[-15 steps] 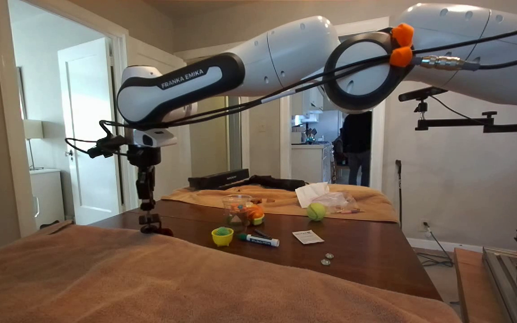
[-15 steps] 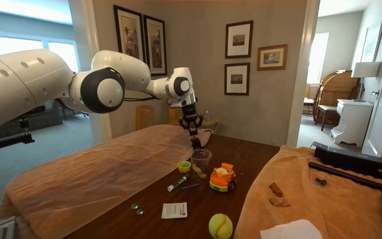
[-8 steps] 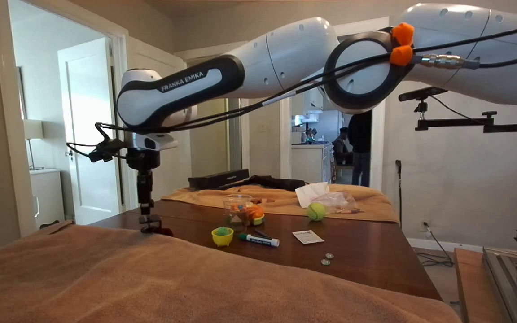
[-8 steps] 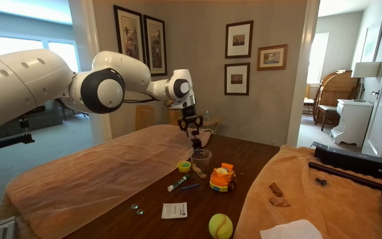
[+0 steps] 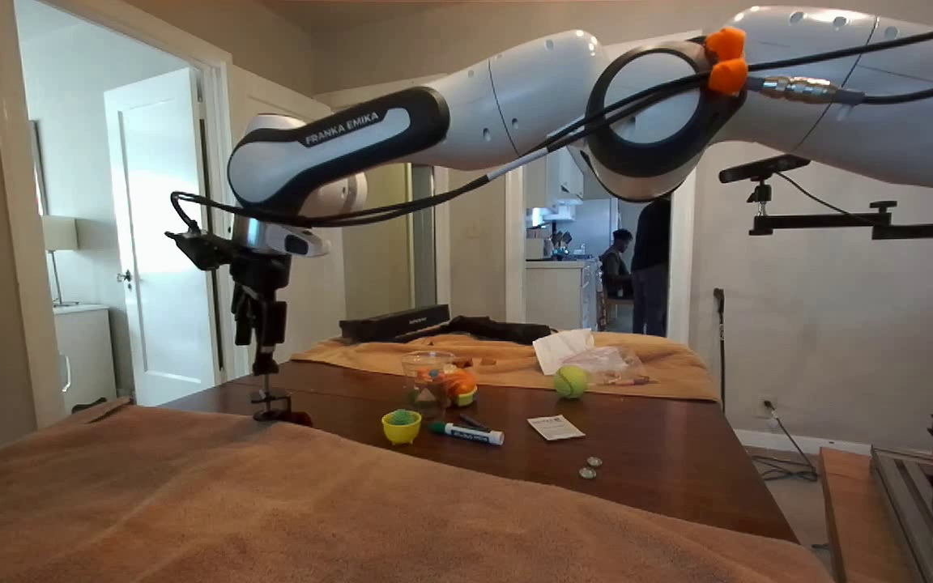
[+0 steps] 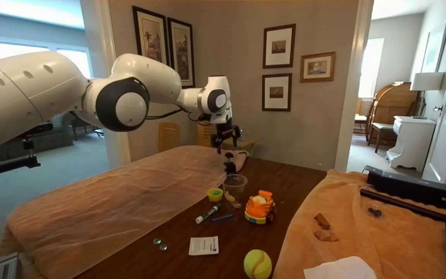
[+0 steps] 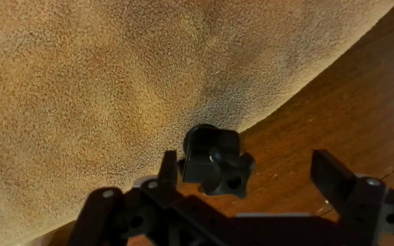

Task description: Rotate the black clamp.

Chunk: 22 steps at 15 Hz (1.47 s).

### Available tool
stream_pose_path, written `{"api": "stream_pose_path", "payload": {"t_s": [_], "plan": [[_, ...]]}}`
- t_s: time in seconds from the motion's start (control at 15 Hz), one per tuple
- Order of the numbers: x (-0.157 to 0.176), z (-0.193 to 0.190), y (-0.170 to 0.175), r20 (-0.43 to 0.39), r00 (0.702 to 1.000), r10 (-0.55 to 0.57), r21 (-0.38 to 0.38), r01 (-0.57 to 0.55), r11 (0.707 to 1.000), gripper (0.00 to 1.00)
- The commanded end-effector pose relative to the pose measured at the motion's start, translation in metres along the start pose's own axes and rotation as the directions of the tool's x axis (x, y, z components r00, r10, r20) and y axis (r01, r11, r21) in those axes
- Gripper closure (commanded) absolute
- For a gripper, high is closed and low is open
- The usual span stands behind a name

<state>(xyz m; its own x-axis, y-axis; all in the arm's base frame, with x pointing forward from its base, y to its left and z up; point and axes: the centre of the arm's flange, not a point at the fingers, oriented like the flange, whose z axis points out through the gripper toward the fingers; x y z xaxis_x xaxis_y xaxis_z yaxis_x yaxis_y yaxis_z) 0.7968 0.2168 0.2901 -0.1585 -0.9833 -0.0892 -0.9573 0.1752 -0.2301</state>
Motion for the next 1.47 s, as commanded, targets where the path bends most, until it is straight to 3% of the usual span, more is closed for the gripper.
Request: {"api": "stream_pose_path", "payload": {"t_s": [0.0,0.2,0.4,0.47,0.73,0.8,1.13,1.4], "plan": [[0.027,-0.028,0.019,0.088,0.984,-0.156,-0.068,0.162,0.984,0.00],[0.038,-0.035,0.013,0.146,0.946,-0.288,-0.087,0.302,0.949,0.00],[0.048,-0.040,0.012,0.196,0.896,-0.399,-0.129,0.427,0.895,0.00],[0.032,-0.026,-0.008,0.142,0.928,-0.345,-0.086,0.359,0.929,0.00],[0.038,-0.030,-0.008,0.168,0.904,-0.393,-0.104,0.412,0.905,0.00],[0.037,-0.030,-0.007,0.169,0.887,-0.430,-0.113,0.451,0.885,0.00],[0.019,-0.028,0.006,0.252,0.728,-0.637,-0.195,0.683,0.704,0.00],[0.008,-0.028,0.011,0.310,0.576,-0.756,-0.215,0.817,0.534,0.00]]}}
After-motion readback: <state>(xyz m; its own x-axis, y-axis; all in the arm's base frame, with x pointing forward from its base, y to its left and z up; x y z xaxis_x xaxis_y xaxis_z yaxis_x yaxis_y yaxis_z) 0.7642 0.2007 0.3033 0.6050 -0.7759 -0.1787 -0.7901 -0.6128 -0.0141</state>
